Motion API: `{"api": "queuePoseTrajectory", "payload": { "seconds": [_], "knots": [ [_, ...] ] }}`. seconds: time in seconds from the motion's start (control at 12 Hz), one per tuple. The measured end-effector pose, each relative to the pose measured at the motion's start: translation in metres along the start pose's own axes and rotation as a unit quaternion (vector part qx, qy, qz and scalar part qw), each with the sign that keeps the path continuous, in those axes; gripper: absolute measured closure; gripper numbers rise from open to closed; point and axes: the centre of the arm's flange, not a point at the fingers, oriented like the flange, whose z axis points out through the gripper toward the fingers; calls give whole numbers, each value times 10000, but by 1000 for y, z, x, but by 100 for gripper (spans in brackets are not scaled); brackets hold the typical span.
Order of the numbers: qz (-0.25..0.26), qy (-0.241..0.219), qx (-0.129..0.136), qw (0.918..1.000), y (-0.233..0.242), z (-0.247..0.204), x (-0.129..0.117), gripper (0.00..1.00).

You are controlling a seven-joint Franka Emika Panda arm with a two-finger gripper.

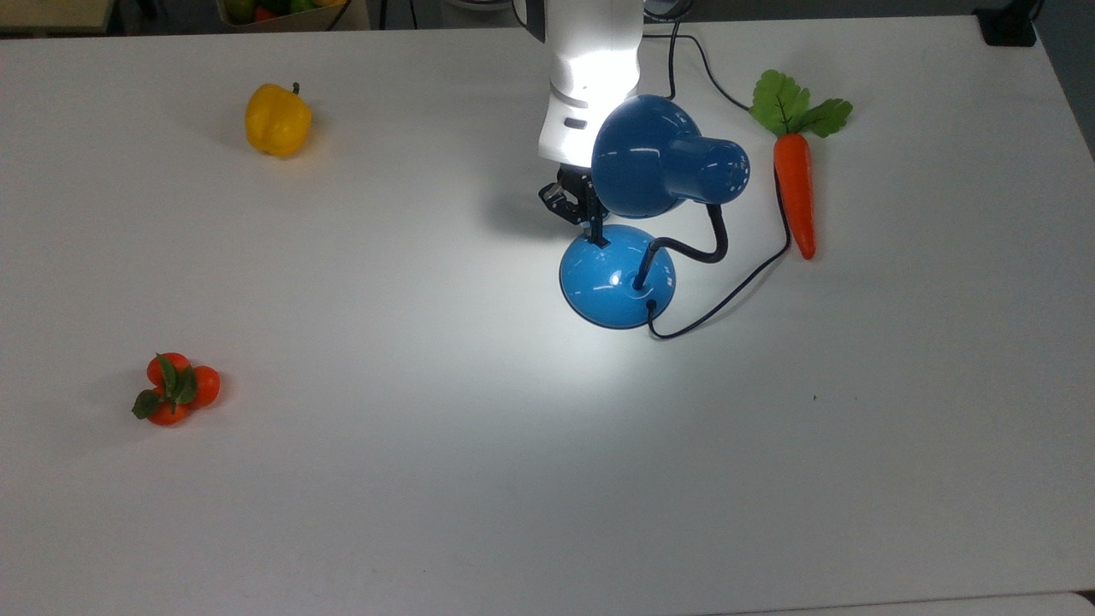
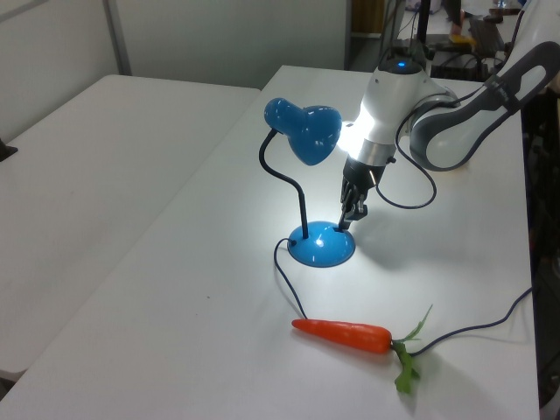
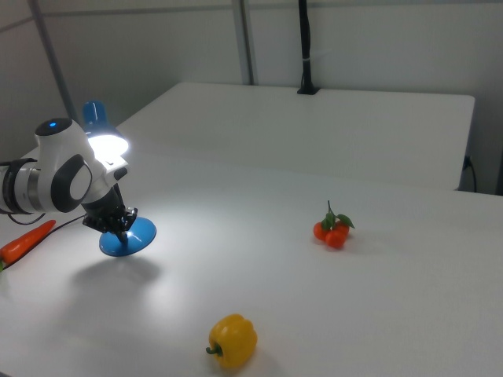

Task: Turn off lamp
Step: 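Lower the gripper and press the switch on the lamp base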

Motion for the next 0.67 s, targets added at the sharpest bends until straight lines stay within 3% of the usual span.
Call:
{"api": "queuePoseTrajectory", "payload": {
  "seconds": [0.67],
  "knots": [
    [-3,-161,26,9999,-1,4,-3,99]
  ]
}}
